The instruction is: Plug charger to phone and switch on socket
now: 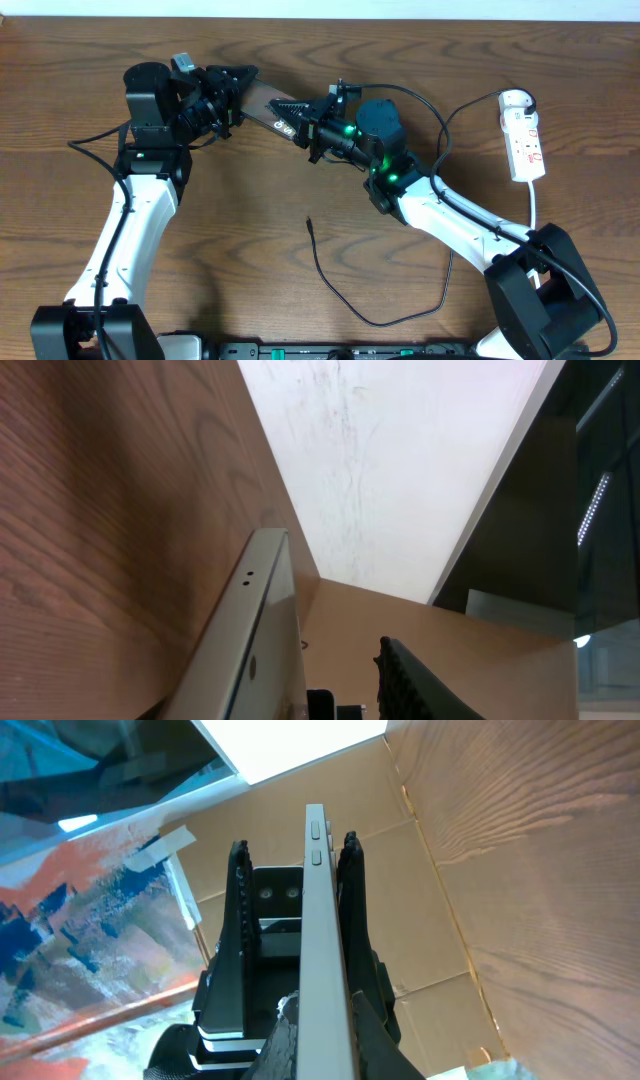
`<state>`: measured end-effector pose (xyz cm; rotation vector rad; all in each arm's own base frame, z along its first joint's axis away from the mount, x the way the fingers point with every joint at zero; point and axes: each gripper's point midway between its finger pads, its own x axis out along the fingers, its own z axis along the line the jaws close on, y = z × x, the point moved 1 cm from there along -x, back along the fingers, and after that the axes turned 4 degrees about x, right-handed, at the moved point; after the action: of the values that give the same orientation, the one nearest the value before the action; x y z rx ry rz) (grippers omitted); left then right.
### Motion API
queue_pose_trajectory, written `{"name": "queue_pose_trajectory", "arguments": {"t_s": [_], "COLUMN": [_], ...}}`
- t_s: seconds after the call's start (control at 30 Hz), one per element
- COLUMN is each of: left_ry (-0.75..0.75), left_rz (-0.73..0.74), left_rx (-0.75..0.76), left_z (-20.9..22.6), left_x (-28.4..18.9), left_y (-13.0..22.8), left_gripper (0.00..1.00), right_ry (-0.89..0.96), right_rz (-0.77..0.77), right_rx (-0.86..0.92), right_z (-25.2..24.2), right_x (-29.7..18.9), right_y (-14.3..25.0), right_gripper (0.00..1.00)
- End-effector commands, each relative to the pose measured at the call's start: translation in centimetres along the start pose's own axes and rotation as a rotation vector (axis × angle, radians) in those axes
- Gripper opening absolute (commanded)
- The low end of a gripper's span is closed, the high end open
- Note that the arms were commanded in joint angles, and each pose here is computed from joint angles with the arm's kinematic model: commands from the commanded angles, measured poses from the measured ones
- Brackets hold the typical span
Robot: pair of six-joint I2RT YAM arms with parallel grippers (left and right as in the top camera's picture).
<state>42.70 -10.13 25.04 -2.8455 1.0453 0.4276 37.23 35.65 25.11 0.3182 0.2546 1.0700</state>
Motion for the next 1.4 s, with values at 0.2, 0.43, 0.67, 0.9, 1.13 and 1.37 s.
{"name": "queue_pose_trajectory", "arguments": {"t_s": [0.2,0.43,0.67,0.9,1.13,1.37], "left_ry": [0.012,0.012,0.012,0.012,0.012,0.012], "left_rz": [-0.006,-0.006,-0.006,-0.006,-0.006,-0.006], "left_rx": [0.035,0.049,0.049,0.049,0.049,0.05], "left_z": [-0.4,-0.4,-0.4,-0.4,-0.4,-0.4], "left_x": [-0.1,-0.1,-0.1,-0.1,-0.1,-0.1], "left_y": [-0.1,-0.1,-0.1,-0.1,-0.1,-0.1], "left_gripper": [0.39,0.39,0.38,0.34,0.29,0.22], "right_ry": [-0.009,-0.009,-0.007,-0.006,-0.003,0.0], "right_rz": [0.045,0.045,0.049,0.05,0.057,0.063], "right_rx": [0.074,0.084,0.084,0.084,0.083,0.082], "right_z": [0.8,0.8,0.6,0.5,0.3,0.2], "right_x": [0.4,0.4,0.6,0.7,0.8,0.9], "right_y": [1.8,1.8,2.2,2.6,3.0,3.3], "right_gripper": [0.02,0.01,0.02,0.02,0.02,0.01]}}
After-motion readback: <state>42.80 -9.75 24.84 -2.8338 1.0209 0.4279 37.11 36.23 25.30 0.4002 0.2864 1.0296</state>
